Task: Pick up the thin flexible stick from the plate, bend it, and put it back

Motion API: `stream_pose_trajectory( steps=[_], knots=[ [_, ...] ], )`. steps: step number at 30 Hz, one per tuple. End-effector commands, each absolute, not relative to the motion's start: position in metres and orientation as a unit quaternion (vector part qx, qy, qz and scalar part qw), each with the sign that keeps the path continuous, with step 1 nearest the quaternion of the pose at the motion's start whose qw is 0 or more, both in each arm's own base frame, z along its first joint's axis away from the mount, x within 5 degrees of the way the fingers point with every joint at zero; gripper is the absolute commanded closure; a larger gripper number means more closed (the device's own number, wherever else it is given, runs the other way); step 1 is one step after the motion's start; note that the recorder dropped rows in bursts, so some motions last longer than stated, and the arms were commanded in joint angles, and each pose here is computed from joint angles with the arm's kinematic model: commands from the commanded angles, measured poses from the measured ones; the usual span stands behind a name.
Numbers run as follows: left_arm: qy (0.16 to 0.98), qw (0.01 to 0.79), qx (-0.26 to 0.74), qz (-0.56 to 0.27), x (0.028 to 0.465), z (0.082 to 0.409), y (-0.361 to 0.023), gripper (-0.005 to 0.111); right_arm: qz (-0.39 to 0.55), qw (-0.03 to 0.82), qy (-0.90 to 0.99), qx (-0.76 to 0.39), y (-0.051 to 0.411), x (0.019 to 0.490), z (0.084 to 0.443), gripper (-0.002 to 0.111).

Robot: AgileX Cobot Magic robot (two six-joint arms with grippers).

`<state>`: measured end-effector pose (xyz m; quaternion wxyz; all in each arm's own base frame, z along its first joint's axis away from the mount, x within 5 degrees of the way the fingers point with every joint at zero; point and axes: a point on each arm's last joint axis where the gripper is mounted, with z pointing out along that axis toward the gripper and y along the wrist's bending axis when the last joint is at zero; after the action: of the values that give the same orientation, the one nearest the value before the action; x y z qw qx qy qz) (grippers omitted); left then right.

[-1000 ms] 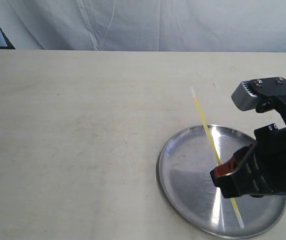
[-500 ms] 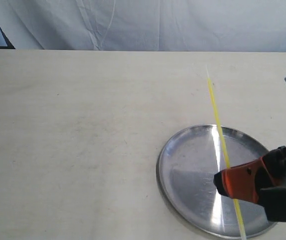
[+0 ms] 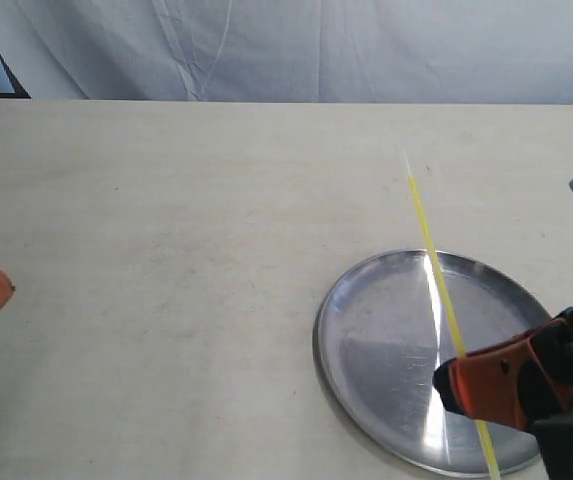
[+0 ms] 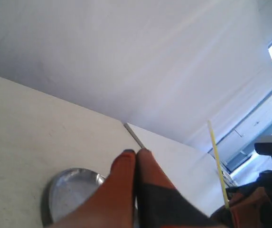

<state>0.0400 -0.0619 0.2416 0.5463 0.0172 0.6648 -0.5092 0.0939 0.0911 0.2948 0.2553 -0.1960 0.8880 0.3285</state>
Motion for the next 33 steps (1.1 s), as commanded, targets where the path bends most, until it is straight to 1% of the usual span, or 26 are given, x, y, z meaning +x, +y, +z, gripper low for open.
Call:
stream_pose_trajectory(
  steps=[1,4,5,8,11,16,18,20,23,26,28,30,33],
  knots=[
    [0.666,0.500,0.053,-0.551,0.047,0.262,-0.071,0.107,0.353,0.260,0.867,-0.235,0.095,0.089,0.294,0.109],
    [0.657,0.466,0.086,-0.585,0.052,0.290,-0.078,0.107,0.406,0.255,0.843,-0.244,0.103,0.086,0.291,0.109],
    [0.656,0.452,0.085,-0.598,0.059,0.305,-0.079,0.107,0.424,0.259,0.831,-0.251,0.105,0.085,0.289,0.109],
    [0.661,0.451,0.072,-0.595,0.081,0.328,-0.080,0.107,0.445,0.283,0.810,-0.256,0.108,0.086,0.288,0.109],
    [0.670,0.426,0.071,-0.604,0.096,0.332,-0.083,0.107,0.445,0.293,0.809,-0.247,0.108,0.088,0.289,0.109],
    [0.680,0.349,0.106,-0.636,0.106,0.321,-0.097,0.105,0.494,0.312,0.779,-0.228,0.112,0.089,0.299,0.109],
    [0.684,0.305,0.117,-0.652,0.110,0.315,-0.105,0.101,0.504,0.307,0.777,-0.216,0.114,0.092,0.299,0.109],
    [0.691,0.265,0.121,-0.662,0.114,0.308,-0.113,0.094,0.503,0.297,0.783,-0.211,0.116,0.096,0.296,0.109],
    [0.699,0.223,0.128,-0.667,0.120,0.302,-0.125,0.076,0.502,0.277,0.794,-0.203,0.119,0.103,0.290,0.109],
    [0.714,0.209,0.125,-0.656,0.127,0.298,-0.136,0.059,0.497,0.265,0.799,-0.210,0.122,0.108,0.284,0.109],
    [0.728,0.208,0.118,-0.643,0.133,0.295,-0.143,0.050,0.498,0.253,0.802,-0.210,0.124,0.111,0.281,0.109],
    [0.735,0.207,0.117,-0.635,0.138,0.295,-0.150,0.046,0.499,0.240,0.806,-0.210,0.126,0.113,0.277,0.109],
    [0.735,0.208,0.131,-0.632,0.145,0.299,-0.160,0.047,0.498,0.244,0.802,-0.222,0.128,0.116,0.275,0.109]
  ],
)
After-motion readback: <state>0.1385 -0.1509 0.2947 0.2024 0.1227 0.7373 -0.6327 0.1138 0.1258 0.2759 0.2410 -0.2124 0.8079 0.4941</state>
